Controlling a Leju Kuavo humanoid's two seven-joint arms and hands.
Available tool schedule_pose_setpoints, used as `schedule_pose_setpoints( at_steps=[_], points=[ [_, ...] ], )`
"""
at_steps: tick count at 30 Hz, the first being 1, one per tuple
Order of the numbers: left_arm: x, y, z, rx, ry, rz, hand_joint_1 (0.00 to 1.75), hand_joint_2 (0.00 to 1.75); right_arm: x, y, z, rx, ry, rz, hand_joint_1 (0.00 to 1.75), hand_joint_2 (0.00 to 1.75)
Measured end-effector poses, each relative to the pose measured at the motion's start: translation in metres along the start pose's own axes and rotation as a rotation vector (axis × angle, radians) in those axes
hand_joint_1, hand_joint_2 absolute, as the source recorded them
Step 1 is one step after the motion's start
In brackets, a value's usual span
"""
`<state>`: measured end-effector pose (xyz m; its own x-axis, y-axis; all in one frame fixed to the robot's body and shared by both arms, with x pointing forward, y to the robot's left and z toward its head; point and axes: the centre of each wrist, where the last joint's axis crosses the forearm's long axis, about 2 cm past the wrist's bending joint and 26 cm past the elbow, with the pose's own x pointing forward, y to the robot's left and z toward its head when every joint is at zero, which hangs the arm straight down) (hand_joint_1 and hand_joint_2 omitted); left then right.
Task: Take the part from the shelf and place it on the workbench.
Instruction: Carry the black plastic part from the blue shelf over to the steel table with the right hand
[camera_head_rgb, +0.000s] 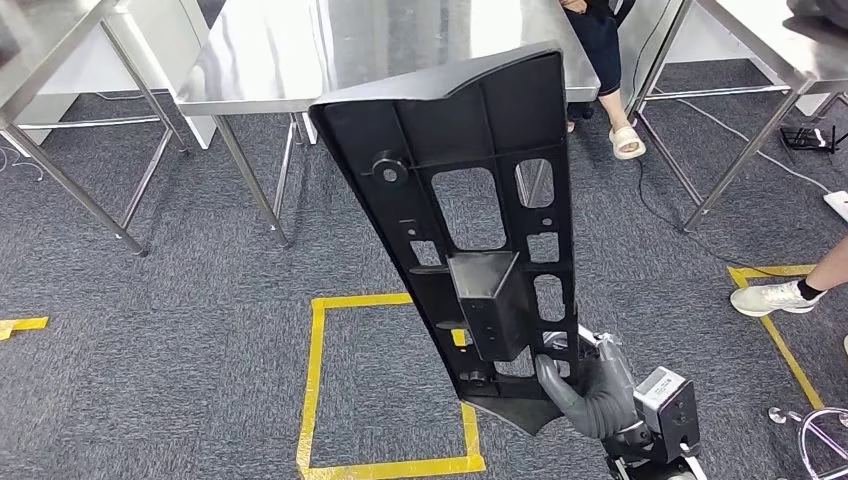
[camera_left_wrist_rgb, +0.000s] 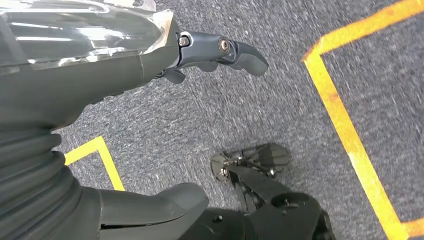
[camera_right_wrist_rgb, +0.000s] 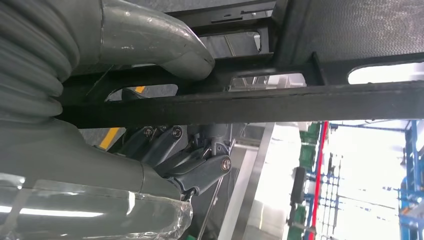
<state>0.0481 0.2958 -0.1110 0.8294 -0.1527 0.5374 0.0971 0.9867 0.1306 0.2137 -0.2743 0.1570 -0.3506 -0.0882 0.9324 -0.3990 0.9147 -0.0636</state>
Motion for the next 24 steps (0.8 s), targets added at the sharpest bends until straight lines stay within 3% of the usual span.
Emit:
schedule_pose_setpoints(
  at_steps=[24],
  points=[
    [-0.0002,-0.0016,0.0003,0.002,0.001,0.0,0.0,1.75,0.0004,0.001,0.0046,-0.006,-0.001,-0.011,1.75,1.75]
  ],
)
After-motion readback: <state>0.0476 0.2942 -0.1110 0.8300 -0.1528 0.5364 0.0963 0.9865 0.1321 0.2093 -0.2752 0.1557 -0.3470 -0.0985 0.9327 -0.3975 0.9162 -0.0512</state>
